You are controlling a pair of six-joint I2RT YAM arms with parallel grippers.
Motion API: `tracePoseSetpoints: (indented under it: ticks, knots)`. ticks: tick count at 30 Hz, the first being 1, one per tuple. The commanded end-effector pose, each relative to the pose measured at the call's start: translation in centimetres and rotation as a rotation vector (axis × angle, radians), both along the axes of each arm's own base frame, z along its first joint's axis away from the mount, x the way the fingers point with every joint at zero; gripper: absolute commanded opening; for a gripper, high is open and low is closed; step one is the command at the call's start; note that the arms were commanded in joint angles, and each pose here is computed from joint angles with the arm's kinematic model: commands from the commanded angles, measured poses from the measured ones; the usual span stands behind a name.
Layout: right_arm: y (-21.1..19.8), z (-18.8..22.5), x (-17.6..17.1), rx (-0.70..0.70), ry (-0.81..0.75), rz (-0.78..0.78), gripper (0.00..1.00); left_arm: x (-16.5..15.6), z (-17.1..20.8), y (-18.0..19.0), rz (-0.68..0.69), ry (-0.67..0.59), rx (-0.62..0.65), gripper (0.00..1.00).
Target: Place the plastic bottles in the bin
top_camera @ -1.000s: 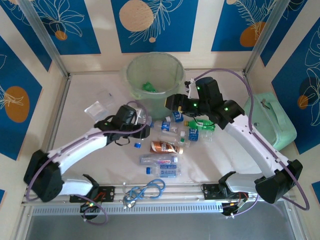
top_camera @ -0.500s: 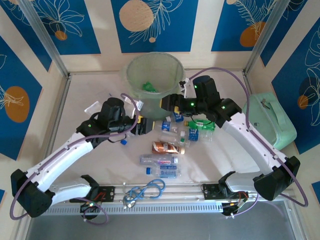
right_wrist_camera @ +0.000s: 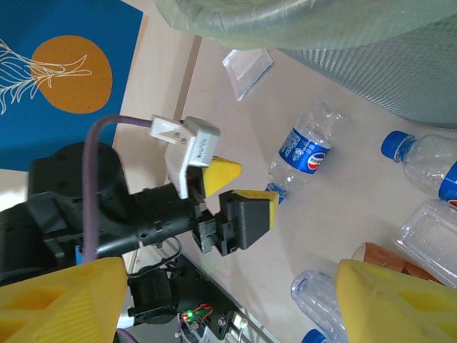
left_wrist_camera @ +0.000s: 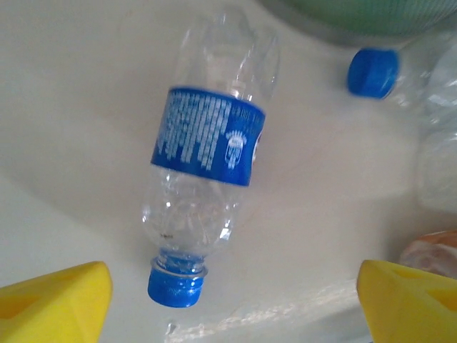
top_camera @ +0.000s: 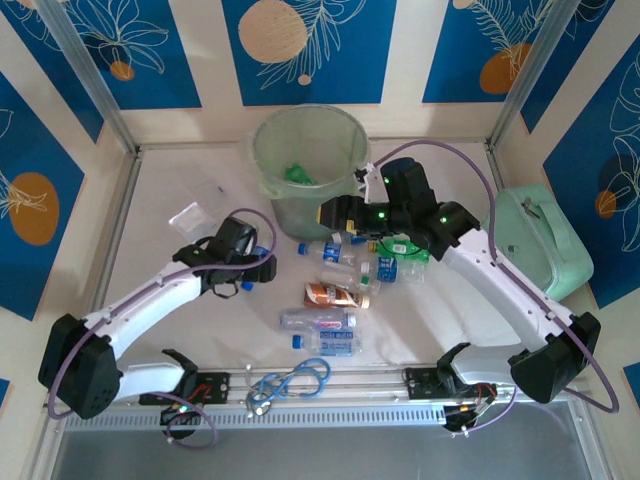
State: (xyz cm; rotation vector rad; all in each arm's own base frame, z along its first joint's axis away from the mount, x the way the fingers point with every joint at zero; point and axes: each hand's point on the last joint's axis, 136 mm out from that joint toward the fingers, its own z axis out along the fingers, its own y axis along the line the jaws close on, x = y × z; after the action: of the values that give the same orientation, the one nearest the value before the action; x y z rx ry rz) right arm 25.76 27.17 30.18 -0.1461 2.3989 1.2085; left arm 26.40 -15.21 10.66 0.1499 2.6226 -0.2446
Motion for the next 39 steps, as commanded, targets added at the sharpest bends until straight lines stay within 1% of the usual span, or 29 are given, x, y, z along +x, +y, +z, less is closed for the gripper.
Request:
tracePoseSetpoints:
  ticks: [1,4,5,10,21,24,31,39]
  knots:
    - [-0.2,0.2,-0.7,0.014,-0.002,0.001,0.77,-0.2,-1.9,1.1,0.040,0.039,0.033,0.80]
    - [0.0,0.1,-0.9,0.013,0.002,0.004,0.77,-1.0,-3.4,1.8,0.056,0.096,0.038,0.70]
    - [-0.1,0.1,-0.9,0.012,0.001,0.002,0.77,-1.3,-3.8,2.0,0.063,0.109,0.042,0.68]
    - [0.0,-0.1,-0.8,0.011,0.002,-0.001,0.78,-2.1,-5.4,3.2,0.104,0.144,0.056,0.67]
    - [-0.1,-0.1,-0.8,0.012,-0.001,-0.004,0.78,-1.3,-8.2,2.6,0.095,0.216,0.037,0.61]
    - [-0.2,-0.4,-0.8,0.009,0.002,-0.005,0.78,-0.9,-8.4,2.2,0.087,0.218,0.027,0.57]
    - [-0.3,-0.4,-0.6,0.010,0.002,-0.009,0.76,-0.6,-8.2,1.7,0.076,0.210,0.003,0.41]
    - [-0.3,-0.5,-0.5,0.012,0.005,-0.014,0.75,-0.7,-7.1,0.5,0.041,0.195,-0.051,0.30]
